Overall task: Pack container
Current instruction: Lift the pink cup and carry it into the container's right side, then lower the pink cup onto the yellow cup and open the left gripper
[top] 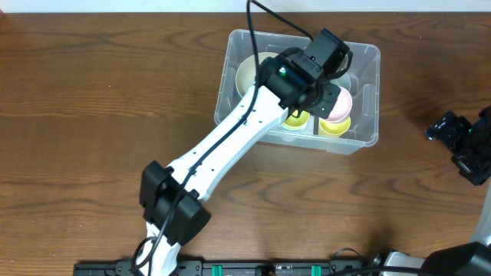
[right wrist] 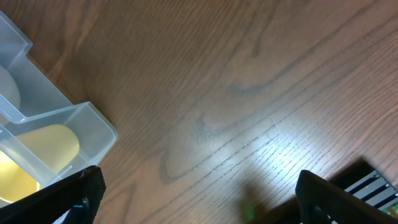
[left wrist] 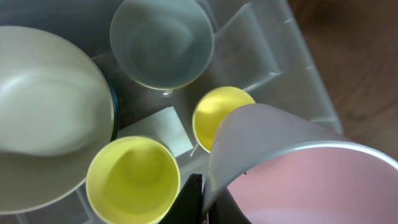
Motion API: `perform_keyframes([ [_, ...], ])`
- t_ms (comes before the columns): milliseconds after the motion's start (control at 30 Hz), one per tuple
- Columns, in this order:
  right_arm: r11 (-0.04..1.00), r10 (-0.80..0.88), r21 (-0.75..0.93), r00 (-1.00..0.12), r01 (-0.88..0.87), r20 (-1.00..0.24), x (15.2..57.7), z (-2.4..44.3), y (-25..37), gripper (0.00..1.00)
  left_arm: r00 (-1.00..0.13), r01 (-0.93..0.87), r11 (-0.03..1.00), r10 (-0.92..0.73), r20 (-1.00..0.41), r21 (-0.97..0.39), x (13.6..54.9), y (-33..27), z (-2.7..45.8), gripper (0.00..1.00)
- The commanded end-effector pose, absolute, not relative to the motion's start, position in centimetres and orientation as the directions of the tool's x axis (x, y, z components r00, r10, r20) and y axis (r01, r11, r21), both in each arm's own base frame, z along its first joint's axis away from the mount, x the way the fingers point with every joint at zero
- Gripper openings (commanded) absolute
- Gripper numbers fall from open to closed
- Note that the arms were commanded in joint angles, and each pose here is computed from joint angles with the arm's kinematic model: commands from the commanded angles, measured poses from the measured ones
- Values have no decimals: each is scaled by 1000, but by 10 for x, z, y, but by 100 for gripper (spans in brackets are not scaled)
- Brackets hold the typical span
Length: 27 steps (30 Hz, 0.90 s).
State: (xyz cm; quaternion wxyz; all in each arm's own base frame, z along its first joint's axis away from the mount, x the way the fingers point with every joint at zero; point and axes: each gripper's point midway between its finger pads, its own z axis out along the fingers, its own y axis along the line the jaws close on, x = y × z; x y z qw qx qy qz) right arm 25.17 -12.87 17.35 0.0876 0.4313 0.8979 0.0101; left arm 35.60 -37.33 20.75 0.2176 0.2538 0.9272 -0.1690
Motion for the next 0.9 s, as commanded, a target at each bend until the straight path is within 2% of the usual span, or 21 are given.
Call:
perform_keyframes([
  [0,634,771,92,-618,768,-152,251,174,-130,99,-761,553,820,425,-490,-148,366,-372,193,6],
  [333,634,771,92,-618,768,-152,251,174,-130,99,-735,564,812,409,-542,-152,379,-384,194,6],
  [867,634,771,93,-618,768,-152,251,174,-130,99,-767,560,818,452,-455,-132,378,-386,147,6],
])
